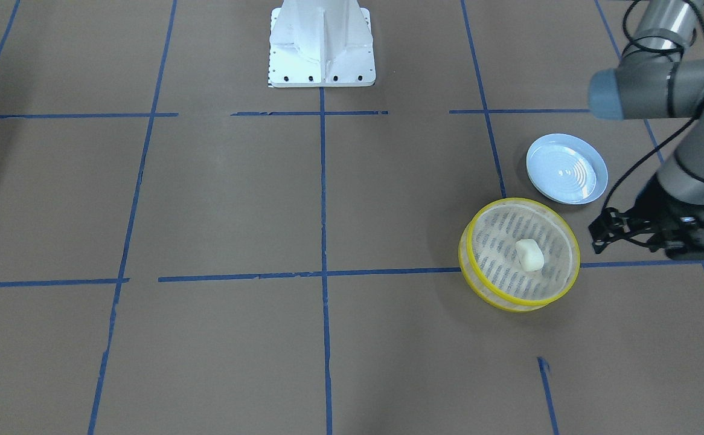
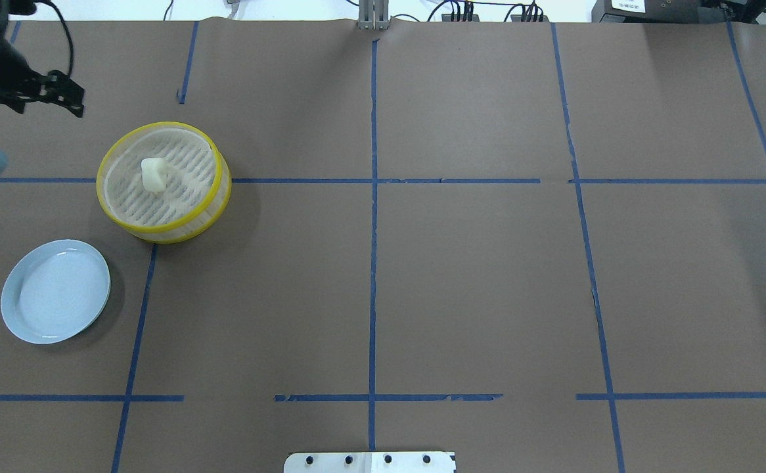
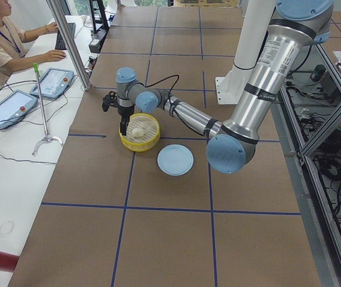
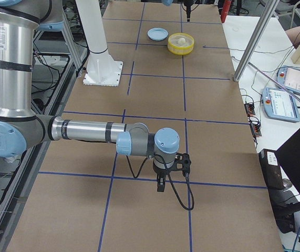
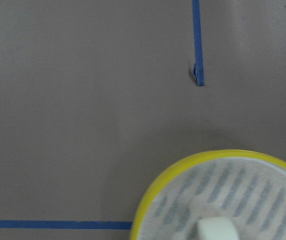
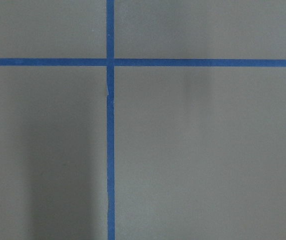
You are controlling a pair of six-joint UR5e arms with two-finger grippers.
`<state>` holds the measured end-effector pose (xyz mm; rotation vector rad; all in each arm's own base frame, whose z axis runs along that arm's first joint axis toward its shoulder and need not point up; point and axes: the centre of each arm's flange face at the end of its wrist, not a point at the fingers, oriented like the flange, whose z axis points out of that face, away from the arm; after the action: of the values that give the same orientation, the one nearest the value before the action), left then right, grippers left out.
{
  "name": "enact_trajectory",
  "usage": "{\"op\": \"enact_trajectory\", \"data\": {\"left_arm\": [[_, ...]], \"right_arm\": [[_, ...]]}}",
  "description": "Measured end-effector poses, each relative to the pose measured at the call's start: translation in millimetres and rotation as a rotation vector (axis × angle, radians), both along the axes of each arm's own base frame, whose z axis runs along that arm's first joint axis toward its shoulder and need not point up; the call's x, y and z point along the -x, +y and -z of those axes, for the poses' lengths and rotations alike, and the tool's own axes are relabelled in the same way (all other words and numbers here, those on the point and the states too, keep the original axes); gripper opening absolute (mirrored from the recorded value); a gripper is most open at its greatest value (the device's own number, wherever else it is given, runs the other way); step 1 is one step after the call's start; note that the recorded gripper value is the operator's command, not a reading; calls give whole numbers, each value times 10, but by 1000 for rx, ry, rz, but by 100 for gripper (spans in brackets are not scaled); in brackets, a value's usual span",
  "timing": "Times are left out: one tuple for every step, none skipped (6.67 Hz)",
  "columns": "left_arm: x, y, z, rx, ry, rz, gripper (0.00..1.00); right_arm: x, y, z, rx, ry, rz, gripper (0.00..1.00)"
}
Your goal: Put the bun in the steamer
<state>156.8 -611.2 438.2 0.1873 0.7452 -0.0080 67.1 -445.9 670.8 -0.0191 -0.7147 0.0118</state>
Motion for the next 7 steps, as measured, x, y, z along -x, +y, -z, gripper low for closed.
{"op": "enact_trajectory", "data": {"left_arm": [[599, 103, -301, -19, -4, -14, 99], [1122, 271, -630, -36, -25, -21, 99], [1555, 453, -921, -42, -45, -19, 99], [1893, 643, -1172, -38, -50, -16, 99], [2111, 820, -1366, -36, -35, -26, 99], [2187, 922, -1468, -31, -20, -35, 100], [2210, 979, -1529, -24, -13, -39, 100]], "right_arm": [[0, 0, 0, 0, 0, 0, 100], [0, 0, 0, 0, 0, 0, 100], [0, 0, 0, 0, 0, 0, 100], [0, 0, 0, 0, 0, 0, 100], [0, 0, 0, 0, 0, 0, 100], [0, 0, 0, 0, 0, 0, 100], [0, 0, 0, 0, 0, 0, 100]]}}
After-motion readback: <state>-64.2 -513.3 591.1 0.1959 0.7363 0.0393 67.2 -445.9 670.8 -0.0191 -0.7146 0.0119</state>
